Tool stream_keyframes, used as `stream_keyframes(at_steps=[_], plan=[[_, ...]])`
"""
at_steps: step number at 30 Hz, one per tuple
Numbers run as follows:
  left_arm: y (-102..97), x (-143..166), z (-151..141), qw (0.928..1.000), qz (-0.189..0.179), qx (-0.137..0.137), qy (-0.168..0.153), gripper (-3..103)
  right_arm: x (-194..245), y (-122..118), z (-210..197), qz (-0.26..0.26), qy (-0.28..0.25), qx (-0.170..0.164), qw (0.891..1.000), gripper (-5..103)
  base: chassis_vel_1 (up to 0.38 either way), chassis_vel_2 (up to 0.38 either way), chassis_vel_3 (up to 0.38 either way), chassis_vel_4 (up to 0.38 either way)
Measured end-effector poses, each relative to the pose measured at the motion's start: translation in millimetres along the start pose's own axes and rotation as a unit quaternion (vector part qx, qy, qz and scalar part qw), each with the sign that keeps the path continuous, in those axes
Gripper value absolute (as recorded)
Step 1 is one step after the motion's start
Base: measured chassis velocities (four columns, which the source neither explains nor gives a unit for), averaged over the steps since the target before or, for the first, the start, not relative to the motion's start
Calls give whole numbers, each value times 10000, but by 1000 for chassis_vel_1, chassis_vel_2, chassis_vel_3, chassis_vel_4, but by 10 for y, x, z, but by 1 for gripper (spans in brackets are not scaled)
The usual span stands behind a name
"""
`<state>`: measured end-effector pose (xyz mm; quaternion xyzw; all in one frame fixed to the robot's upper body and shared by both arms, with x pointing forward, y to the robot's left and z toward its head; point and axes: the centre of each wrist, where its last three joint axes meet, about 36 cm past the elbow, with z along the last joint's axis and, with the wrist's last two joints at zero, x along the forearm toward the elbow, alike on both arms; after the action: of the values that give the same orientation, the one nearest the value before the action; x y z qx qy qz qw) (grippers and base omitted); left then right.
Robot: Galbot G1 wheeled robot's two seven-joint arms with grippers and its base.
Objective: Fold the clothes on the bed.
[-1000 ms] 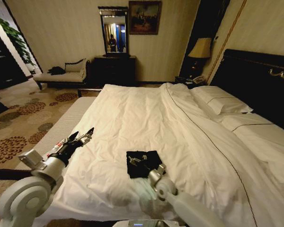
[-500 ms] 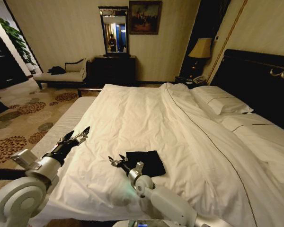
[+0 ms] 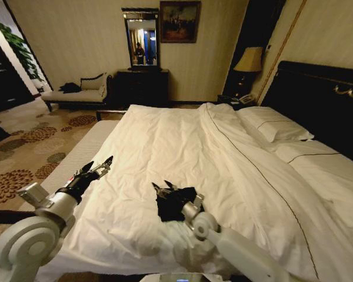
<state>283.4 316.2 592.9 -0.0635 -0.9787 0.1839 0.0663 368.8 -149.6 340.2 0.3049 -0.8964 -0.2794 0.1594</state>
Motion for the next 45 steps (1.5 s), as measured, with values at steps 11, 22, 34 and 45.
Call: stream_keyframes(at_steps=[11,22,34,45], plan=[[-7,89,-33,9999,-86,-84,-38,100,-64,382,674,15,590,-362,9976,100,0,0,0,0],[32,128,-59,9998,-178,-61,-50,100,311,324,550,-929,747,-99,9928,100,0,0,0,0],[39,19,147,9984,-427,6,366,100,780,-381,-1027,389,-1537,1581,9746,100,0,0,0,0],[177,-42,893,9830,-1013,-1499,-298,100,2151,-391,-1379,3318,-3104,3094,8353,100,0,0,0,0]])
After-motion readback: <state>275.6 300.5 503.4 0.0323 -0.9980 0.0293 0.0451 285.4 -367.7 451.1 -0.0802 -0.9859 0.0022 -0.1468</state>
